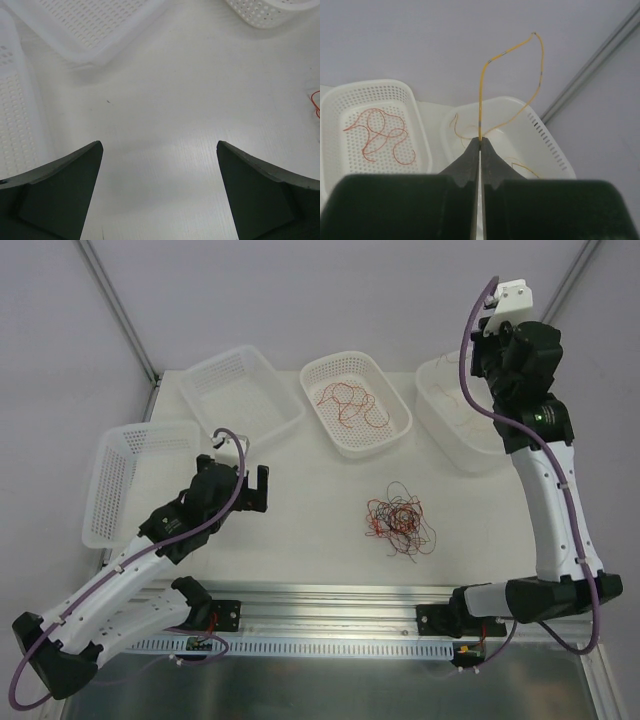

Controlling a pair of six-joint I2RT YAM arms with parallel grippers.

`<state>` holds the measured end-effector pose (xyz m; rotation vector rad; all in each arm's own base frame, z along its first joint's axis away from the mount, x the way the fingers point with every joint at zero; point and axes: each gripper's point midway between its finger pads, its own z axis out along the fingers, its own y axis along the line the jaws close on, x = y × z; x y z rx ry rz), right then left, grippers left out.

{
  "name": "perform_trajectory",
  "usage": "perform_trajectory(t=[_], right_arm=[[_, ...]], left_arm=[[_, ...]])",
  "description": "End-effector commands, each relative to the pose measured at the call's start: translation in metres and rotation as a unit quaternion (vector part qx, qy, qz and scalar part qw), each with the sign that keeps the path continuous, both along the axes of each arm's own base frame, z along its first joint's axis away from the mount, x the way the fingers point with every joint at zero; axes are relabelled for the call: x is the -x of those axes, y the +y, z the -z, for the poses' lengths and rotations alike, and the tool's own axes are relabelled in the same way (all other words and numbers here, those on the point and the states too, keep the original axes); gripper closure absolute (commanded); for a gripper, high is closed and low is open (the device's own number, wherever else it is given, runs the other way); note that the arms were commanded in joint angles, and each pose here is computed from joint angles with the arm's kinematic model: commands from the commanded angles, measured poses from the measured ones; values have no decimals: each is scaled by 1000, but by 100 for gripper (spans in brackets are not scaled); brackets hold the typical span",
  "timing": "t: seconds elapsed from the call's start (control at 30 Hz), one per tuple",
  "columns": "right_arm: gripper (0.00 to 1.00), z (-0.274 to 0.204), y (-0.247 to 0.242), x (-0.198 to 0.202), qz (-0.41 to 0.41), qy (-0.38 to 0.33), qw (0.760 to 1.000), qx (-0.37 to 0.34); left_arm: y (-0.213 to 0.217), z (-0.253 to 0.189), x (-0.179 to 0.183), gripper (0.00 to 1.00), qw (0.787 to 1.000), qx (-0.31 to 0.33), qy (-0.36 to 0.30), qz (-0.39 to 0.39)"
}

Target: Untangle the cables

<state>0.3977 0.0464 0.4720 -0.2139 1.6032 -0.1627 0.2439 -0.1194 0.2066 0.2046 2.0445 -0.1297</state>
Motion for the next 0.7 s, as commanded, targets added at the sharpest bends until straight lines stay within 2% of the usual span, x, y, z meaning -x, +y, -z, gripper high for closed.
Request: perform_trajectory(t=[0.0,0.17,0.37,0.43,0.47,0.5,0.53,0.57,0.67], right_arm=[[99,16,-16,-28,5,10,1000,-28],[99,93,-62,-74,58,78,993,-65],[99,164,-97,-89,123,139,974,-133],[88,175,-99,-86,137,154,968,-143],[66,179,-99,-83,141,158,966,-147],[57,180,-100,-80,146,160,964,-151],[53,177,-100,-74,154,160,961,-162],[42,176,-101,-69,159,162,960,-166],[24,174,-89,-50,147,181,955,-185]], left_arm=[[7,-3,-5,1,1000,-18,-17,-5],[1,6,-1,1,1000,-15,-4,14],[-3,10,-2,1,1000,-14,7,20],[-3,11,-2,1,1000,-13,9,21],[-3,12,-2,1,1000,-13,10,22],[-4,11,-1,1,1000,-11,9,22],[-4,11,-1,1,1000,-10,9,24],[-4,10,-1,1,1000,-9,8,23],[-6,10,0,1,1000,-4,9,28]])
